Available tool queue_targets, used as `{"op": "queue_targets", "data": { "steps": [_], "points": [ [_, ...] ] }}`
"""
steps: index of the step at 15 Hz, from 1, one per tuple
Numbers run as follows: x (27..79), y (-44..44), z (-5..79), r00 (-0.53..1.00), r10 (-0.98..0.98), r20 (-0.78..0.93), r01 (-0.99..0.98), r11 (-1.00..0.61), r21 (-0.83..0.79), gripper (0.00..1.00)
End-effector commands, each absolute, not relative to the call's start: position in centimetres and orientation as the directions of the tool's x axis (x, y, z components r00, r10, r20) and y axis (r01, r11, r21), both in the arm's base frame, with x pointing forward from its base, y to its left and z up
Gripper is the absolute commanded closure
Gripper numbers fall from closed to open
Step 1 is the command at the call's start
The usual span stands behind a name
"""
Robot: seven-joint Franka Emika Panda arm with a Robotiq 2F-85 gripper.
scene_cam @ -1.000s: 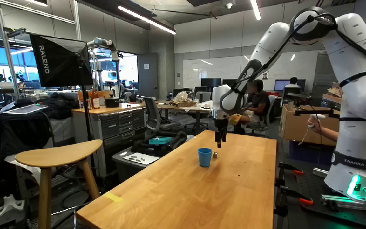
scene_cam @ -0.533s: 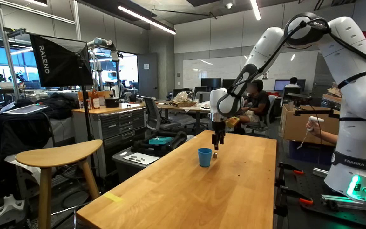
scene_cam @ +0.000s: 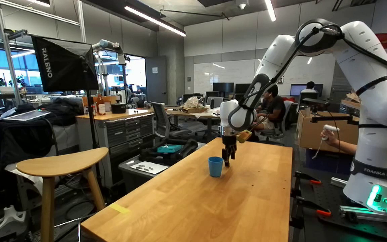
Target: Put the metal thing in the cup
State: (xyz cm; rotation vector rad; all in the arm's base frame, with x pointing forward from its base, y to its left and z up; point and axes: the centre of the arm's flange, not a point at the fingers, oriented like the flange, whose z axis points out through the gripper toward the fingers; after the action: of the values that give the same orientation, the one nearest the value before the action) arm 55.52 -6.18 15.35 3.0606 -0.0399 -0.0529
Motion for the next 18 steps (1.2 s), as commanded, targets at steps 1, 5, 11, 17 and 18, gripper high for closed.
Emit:
{"op": "queue_targets", "data": {
  "steps": [1,5,11,17,18],
  "points": [
    [56.5,-5.2,13.7,0.999,-0.045,-0.012,-0.044,-0.996,0.082,0.0],
    [57.0,-6.2,13.8,0.998,-0.063,-0.008,-0.062,-0.994,0.092,0.0],
    [57.6,-8.3,14.1,0.995,-0.099,0.011,-0.1,-0.989,0.107,0.0],
    [57.7,-8.3,12.9,0.995,-0.103,0.016,-0.104,-0.988,0.114,0.34],
    [57.7,-8.2,12.8,0.994,-0.104,0.018,-0.105,-0.988,0.114,0.42]
  ]
}}
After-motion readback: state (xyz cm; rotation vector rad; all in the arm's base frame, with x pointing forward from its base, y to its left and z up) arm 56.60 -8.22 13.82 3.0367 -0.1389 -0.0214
